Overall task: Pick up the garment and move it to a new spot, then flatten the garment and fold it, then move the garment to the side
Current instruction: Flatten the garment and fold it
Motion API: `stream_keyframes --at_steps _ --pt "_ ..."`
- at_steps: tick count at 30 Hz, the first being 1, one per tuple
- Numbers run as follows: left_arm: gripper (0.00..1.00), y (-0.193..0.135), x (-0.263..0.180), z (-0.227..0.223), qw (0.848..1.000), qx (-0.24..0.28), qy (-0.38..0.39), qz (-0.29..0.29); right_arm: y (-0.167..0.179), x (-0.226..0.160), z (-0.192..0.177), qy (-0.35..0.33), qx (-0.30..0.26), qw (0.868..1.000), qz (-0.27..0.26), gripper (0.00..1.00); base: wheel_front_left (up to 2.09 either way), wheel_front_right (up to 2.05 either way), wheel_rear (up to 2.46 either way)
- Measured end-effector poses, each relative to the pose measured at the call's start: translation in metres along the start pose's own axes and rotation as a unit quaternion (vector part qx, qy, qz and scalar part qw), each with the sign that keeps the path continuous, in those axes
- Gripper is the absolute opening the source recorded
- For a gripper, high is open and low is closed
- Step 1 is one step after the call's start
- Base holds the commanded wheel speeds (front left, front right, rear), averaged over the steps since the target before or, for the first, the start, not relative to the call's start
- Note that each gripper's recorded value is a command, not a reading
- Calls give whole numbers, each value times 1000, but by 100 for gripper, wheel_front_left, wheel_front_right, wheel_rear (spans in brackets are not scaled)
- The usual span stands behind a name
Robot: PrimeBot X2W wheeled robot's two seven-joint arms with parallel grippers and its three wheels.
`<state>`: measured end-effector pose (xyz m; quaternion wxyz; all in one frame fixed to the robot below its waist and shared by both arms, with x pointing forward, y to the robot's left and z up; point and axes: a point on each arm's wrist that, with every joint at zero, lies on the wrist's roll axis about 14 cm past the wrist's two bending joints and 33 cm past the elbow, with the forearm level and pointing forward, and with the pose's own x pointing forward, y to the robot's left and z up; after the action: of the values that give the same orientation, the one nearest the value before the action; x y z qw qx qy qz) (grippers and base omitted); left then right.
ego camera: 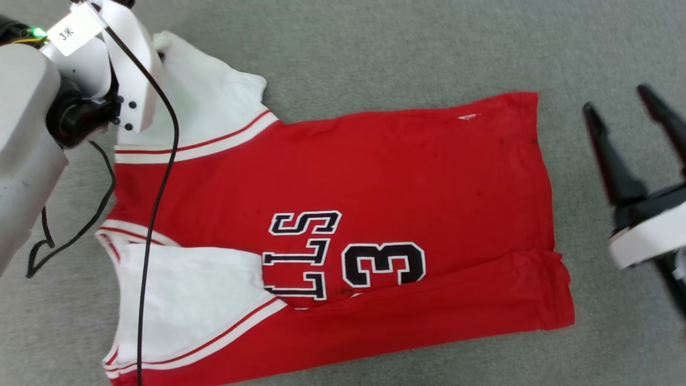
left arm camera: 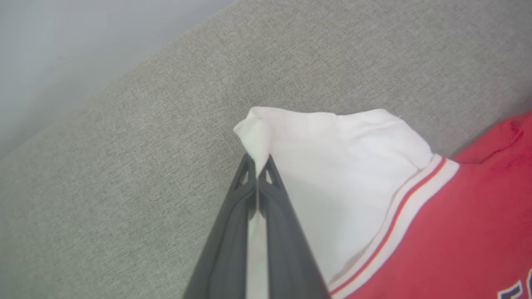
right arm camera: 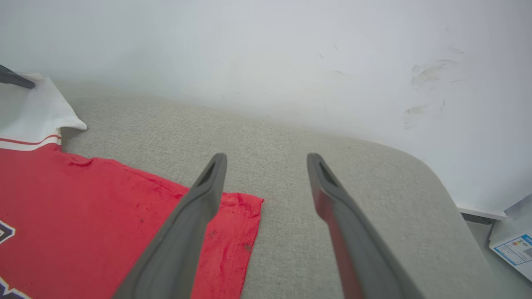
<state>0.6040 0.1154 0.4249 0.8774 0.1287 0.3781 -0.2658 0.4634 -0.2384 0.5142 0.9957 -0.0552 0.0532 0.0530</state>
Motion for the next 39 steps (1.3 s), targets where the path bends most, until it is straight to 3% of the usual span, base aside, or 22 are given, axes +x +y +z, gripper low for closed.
stream_keyframes --at_steps 4,9,19,26,31,37,38,39 --pt "0 -2 -21 11 999 18 -39 4 -6 12 13 32 -24 999 20 100 0 0 0" --pt "0 -9 -42 16 997 39 -71 5 -7 24 -3 139 -41 988 52 100 0 0 0" --pt "0 -15 -64 16 993 59 -102 4 -1 36 -58 352 -53 929 96 100 0 0 0" --pt "0 -12 -59 13 993 60 -106 2 11 59 -88 403 -66 906 108 100 0 0 0" --pt "0 -5 -54 10 992 58 -108 5 27 72 -118 424 -40 897 117 100 0 0 0" --pt "0 1 -49 2 993 52 -105 7 33 71 -147 453 -49 881 127 100 0 0 0" --pt "0 2 -49 2 993 52 -105 8 34 70 -148 452 -48 881 129 77 0 0 0" --pt "0 3 -49 1 993 52 -104 10 33 71 -148 448 -46 884 129 18 0 0 0"
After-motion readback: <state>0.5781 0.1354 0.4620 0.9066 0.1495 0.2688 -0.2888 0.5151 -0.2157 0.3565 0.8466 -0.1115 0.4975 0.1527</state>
